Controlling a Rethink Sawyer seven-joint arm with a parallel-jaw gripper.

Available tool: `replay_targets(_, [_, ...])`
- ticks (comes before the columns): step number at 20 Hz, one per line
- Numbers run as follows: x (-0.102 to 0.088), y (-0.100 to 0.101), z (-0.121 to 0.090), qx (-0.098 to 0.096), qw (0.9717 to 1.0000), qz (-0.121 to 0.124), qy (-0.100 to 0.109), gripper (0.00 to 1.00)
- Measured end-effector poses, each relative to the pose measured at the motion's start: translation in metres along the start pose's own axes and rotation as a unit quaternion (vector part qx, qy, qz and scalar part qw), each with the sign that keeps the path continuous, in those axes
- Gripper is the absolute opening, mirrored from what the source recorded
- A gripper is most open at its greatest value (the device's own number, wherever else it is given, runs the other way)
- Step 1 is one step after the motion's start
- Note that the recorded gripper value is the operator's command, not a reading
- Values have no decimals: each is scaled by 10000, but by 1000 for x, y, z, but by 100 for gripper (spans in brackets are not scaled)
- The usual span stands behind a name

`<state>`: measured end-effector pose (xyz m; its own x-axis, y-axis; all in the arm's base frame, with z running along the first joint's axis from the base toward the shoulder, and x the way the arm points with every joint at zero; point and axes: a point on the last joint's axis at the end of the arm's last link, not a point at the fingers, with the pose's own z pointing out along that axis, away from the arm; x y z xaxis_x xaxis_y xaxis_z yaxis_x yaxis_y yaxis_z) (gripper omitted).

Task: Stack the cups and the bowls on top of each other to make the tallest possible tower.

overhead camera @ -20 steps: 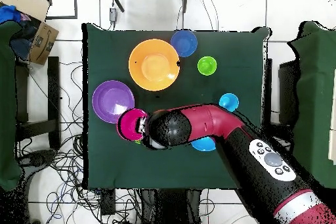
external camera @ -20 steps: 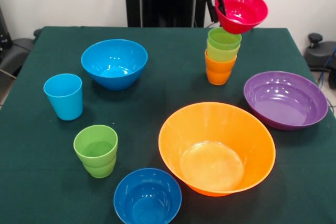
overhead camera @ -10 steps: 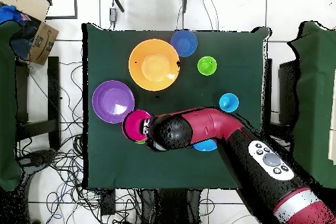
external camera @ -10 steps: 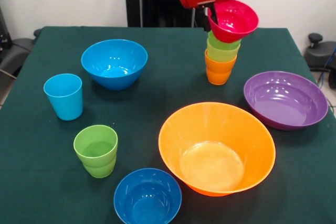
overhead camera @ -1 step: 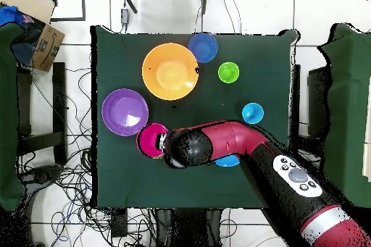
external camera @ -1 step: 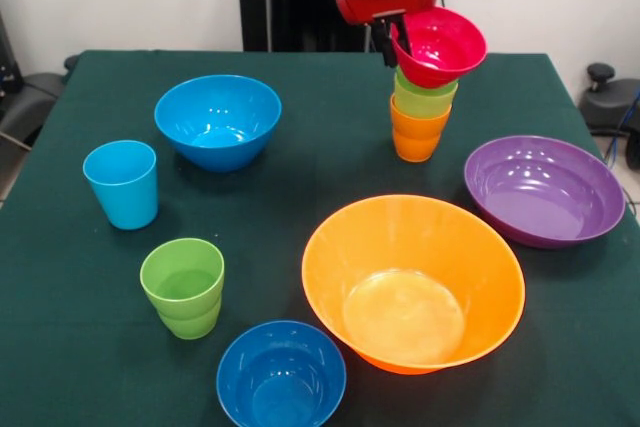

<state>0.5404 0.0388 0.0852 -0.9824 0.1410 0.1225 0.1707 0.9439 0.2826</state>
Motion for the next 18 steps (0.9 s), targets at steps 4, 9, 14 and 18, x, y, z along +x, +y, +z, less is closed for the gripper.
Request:
replay_targets(4, [1,0,2,-16,10000,2,23,0])
replay_targets(9, [1,0,2,-17,10000,2,26,0])
replay_targets(14, [1,0,2,-18,10000,2,26,0])
replay_targets(18, [1,0,2,-18,10000,2,26,0])
